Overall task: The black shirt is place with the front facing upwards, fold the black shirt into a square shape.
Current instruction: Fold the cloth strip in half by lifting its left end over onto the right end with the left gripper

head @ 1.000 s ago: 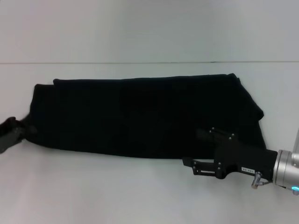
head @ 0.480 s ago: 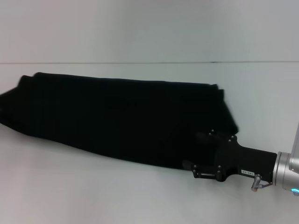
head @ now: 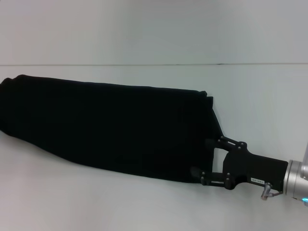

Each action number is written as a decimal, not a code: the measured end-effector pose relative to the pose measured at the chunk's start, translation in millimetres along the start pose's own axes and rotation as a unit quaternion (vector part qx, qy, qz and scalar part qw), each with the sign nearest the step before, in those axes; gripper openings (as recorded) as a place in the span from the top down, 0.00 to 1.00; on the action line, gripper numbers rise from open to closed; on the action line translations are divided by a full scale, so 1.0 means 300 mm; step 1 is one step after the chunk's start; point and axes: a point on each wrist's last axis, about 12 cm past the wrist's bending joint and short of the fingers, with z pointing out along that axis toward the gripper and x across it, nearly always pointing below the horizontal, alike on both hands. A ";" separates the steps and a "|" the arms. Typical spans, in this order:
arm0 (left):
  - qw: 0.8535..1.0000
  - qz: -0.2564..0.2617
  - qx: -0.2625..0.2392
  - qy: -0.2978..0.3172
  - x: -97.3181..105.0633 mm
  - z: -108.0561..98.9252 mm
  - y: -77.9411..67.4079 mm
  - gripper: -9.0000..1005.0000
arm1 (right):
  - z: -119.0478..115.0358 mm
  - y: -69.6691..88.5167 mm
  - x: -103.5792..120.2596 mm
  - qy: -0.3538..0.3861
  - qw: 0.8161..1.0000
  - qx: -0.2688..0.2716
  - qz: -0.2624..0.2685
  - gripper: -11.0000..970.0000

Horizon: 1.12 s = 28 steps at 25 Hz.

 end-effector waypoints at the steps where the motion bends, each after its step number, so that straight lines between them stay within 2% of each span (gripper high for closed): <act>1: 1.000 0.002 0.011 0.006 0.000 0.007 -0.017 0.94 | -0.005 0.001 0.004 0.000 1.000 0.003 0.002 0.04; 4: 0.998 0.007 0.055 0.026 -0.002 0.028 -0.081 0.94 | -0.023 0.001 0.017 -0.003 1.000 0.014 0.011 0.04; 7: 0.991 0.018 0.123 0.046 -0.008 0.064 -0.188 0.94 | -0.042 0.002 0.029 -0.006 0.999 0.026 0.019 0.04; 9: 0.983 0.032 0.172 0.061 -0.011 0.100 -0.283 0.94 | -0.055 0.003 0.038 -0.007 0.999 0.034 0.025 0.04; 10: 0.979 0.039 0.189 0.068 -0.009 0.116 -0.320 0.94 | -0.059 0.004 0.042 -0.007 0.999 0.036 0.027 0.04; 13: 0.964 0.074 0.232 0.107 0.023 0.199 -0.473 0.94 | -0.070 0.007 0.052 -0.008 0.999 0.043 0.033 0.04; 17: 0.943 0.127 0.258 0.169 0.134 0.319 -0.649 0.94 | -0.077 0.010 0.059 -0.008 0.998 0.047 0.037 0.04; 20: 0.930 0.150 0.259 0.212 0.254 0.386 -0.705 0.94 | -0.078 0.013 0.062 -0.008 0.998 0.048 0.039 0.04; 23: 0.919 0.162 0.256 0.252 0.399 0.440 -0.722 0.94 | -0.083 0.018 0.068 -0.007 0.998 0.049 0.041 0.04; 24: 0.917 0.162 0.255 0.262 0.445 0.454 -0.716 0.94 | -0.084 0.019 0.070 -0.007 0.998 0.049 0.042 0.04; 25: 0.914 0.156 0.249 0.280 0.526 0.481 -0.693 0.94 | -0.083 0.020 0.071 -0.007 0.998 0.050 0.043 0.04; 26: 0.914 0.154 0.248 0.283 0.542 0.486 -0.687 0.94 | -0.083 0.020 0.073 -0.006 0.998 0.050 0.044 0.04; 28: 0.911 0.136 0.243 0.303 0.629 0.511 -0.644 0.94 | -0.083 0.022 0.075 -0.005 0.998 0.051 0.045 0.04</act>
